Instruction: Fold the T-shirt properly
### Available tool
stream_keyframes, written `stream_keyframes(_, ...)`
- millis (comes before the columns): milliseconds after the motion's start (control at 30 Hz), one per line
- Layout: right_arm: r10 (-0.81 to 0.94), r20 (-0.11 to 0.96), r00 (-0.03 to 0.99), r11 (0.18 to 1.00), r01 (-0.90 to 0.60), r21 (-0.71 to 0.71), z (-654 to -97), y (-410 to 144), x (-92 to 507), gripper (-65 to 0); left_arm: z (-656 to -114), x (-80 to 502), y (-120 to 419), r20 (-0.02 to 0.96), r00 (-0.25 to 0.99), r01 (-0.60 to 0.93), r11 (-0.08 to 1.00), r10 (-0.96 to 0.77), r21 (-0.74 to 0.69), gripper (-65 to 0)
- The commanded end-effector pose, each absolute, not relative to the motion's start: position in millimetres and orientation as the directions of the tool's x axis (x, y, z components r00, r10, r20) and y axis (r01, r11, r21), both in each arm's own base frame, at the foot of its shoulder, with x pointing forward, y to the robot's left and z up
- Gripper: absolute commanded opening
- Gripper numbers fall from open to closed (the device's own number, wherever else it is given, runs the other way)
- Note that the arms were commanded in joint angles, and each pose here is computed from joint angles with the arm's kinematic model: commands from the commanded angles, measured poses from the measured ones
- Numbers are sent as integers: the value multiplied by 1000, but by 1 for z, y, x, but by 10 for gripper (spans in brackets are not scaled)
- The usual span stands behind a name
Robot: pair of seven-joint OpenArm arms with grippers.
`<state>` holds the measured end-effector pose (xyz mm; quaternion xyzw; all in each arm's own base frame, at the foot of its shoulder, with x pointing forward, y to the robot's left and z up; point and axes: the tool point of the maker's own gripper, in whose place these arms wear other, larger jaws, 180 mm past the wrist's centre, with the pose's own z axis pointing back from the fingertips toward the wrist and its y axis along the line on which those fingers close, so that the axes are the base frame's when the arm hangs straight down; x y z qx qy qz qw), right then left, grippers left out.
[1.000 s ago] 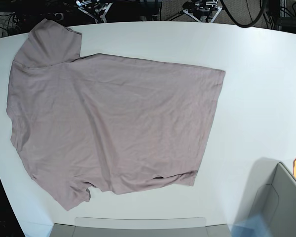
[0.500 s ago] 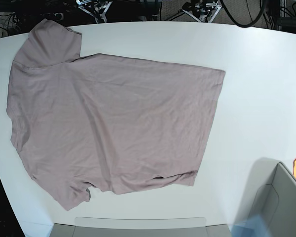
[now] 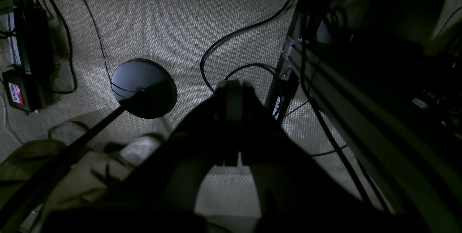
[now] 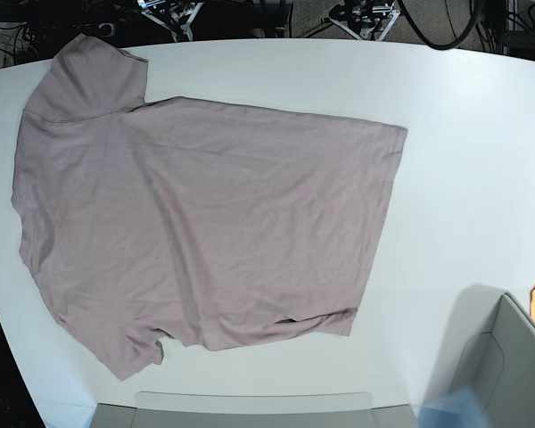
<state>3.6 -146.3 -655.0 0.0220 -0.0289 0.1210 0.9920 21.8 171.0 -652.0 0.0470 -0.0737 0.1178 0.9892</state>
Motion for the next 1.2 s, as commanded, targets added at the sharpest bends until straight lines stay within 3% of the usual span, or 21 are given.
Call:
stream_keyframes(0, 240, 71, 968, 969, -244, 45, -654, -144, 0, -649, -651, 18, 176, 164, 960, -243, 966, 227, 85, -650)
stream_keyframes(333, 241, 87, 967, 968, -246, 53, -651, -140, -3, -649, -650, 3, 190, 147, 965, -234, 966, 217, 112, -650)
stream_keyframes(833, 262, 50, 964, 965, -263, 7, -646, -177, -25, -649, -647, -42, 206, 85, 974, -219, 964, 208, 150, -650)
stream_keyframes(1167, 302, 152, 941, 950, -311, 35, -612, -165, -44, -650, -616, -59, 220, 170, 972, -188, 969, 160, 161, -650)
